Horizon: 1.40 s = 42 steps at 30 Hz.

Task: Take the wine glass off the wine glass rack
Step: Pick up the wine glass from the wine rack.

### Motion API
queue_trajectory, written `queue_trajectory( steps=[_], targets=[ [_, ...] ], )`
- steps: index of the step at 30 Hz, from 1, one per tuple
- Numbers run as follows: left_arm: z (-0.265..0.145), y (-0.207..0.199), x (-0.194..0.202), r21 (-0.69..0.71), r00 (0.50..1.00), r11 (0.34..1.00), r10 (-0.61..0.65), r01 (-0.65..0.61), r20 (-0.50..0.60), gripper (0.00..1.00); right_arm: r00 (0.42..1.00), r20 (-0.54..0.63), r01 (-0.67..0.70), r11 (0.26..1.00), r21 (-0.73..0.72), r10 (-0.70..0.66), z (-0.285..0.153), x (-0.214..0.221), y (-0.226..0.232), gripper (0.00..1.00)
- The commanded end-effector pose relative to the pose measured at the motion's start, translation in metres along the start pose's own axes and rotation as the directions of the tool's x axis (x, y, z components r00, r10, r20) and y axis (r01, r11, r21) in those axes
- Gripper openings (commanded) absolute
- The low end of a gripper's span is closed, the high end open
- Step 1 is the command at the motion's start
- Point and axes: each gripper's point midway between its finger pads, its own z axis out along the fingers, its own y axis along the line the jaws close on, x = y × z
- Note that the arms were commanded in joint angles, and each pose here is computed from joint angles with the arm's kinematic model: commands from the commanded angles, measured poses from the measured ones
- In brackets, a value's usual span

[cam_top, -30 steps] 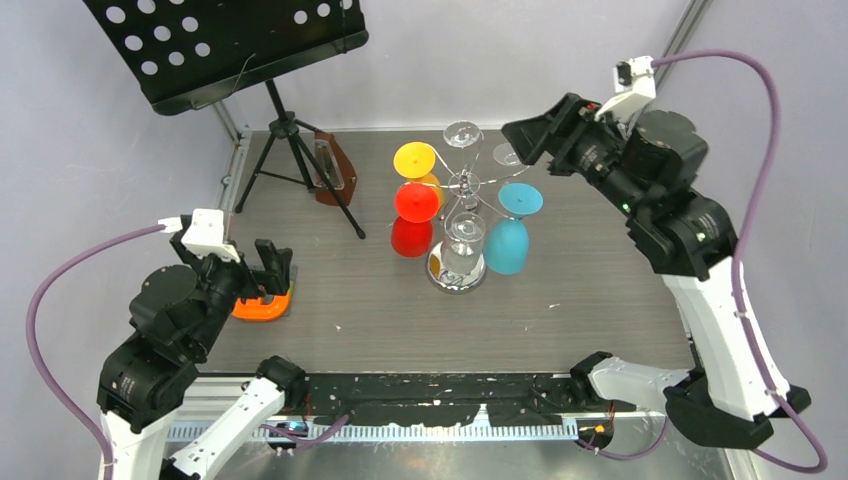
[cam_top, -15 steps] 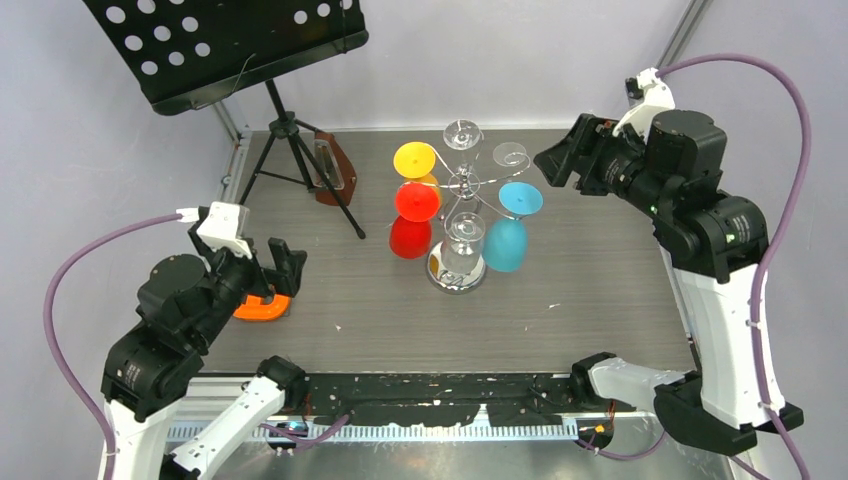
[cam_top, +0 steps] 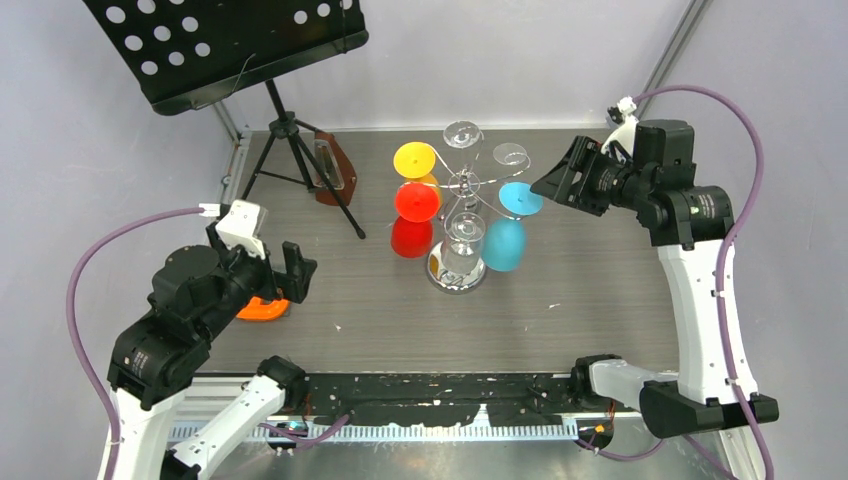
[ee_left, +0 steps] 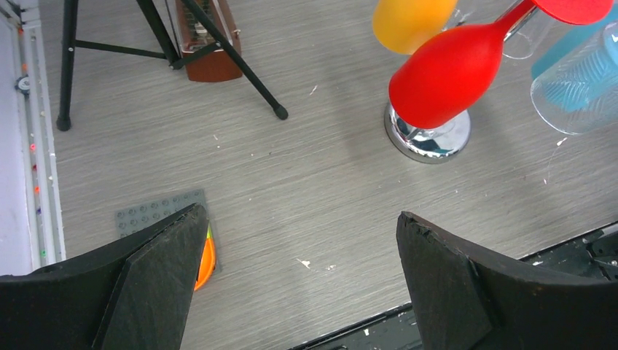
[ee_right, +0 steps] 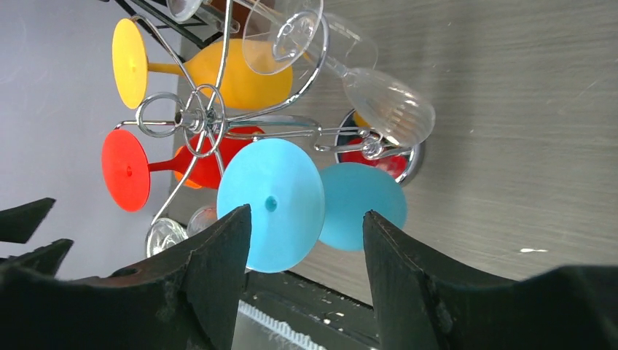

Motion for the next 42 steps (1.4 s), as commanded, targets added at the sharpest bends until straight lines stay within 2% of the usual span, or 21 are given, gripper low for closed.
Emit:
queue_trajectory(
  steps=[1, 14, 25, 34, 42],
  targets=[
    [-0.001, -0.007, -0.005, 0.039, 1.000, 0.999, 0.007, -0.007, 0.011, 1.00, 0.997, -0.002, -0.073, 0.987, -0.144, 0.073, 0.000, -0.005, 0.020, 0.63],
    [0.001, -0.009, 0.000, 0.054, 1.000, 0.998, 0.017, -0.016, -0.003, 1.00, 0.964, -0.026, -0.262, 0.933, -0.246, 0.264, 0.009, -0.001, 0.014, 0.58],
    [0.000, -0.009, 0.003, 0.055, 1.000, 0.998, 0.022, -0.022, -0.005, 1.00, 0.953, -0.058, -0.302, 0.910, -0.284, 0.298, 0.011, 0.005, 0.017, 0.47],
    [0.000, -0.009, 0.004, 0.058, 1.000, 0.998, 0.025, -0.025, -0.008, 1.00, 0.950, -0.070, -0.310, 0.902, -0.301, 0.303, 0.010, 0.014, 0.018, 0.31],
    [-0.003, -0.007, 0.004, 0.050, 1.000, 0.998, 0.022, -0.022, -0.007, 1.00, 0.952, -0.062, -0.304, 0.901, -0.310, 0.300, 0.006, 0.014, 0.020, 0.11]
  ],
)
